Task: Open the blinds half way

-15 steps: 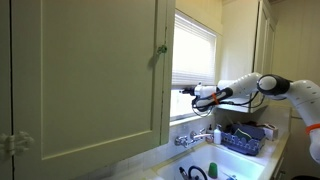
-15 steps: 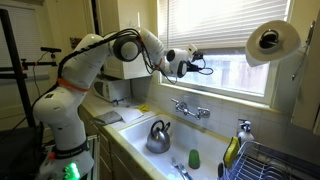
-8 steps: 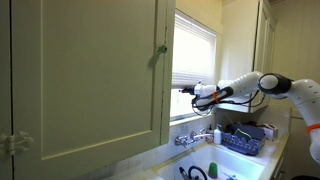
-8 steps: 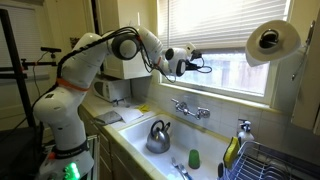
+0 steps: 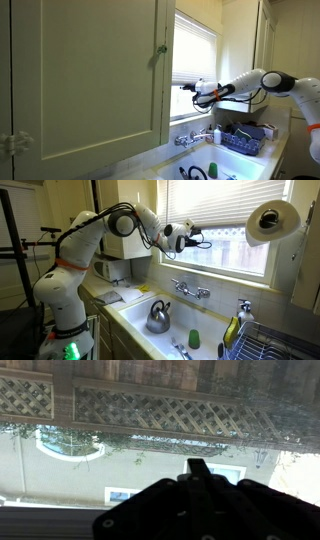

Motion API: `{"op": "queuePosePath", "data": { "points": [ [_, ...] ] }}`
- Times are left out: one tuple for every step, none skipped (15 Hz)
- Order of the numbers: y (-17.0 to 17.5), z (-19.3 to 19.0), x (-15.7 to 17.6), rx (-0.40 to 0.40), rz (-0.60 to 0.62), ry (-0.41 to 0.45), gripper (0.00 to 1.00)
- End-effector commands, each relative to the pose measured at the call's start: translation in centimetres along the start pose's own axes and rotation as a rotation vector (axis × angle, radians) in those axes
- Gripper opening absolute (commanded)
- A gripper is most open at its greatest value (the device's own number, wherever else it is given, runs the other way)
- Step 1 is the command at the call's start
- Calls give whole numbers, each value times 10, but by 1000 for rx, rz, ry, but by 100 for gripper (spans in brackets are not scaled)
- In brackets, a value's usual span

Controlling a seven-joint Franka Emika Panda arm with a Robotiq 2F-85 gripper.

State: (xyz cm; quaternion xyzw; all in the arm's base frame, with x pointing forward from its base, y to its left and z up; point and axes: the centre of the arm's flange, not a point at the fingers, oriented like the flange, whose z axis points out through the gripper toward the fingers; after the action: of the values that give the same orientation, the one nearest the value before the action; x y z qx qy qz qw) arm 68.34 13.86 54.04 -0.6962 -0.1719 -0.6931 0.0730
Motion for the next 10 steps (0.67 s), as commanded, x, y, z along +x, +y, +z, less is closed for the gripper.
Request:
{"op": "queuePosePath", "data": {
  "points": [
    [3, -20, 46, -9, 9, 17, 0],
    [4, -21, 52, -13, 8, 18, 0],
    [5, -22, 58, -10, 10, 18, 0],
    [5, -23, 65, -11, 8, 20, 0],
    [5, -24, 71, -9, 10, 20, 0],
    [7, -24, 77, -12, 9, 19, 0],
    [8, -24, 83, -13, 10, 19, 0],
    [9, -24, 88, -16, 10, 17, 0],
    [12, -23, 93, -18, 12, 15, 0],
    [14, -22, 98, -19, 16, 12, 0]
  ]
}}
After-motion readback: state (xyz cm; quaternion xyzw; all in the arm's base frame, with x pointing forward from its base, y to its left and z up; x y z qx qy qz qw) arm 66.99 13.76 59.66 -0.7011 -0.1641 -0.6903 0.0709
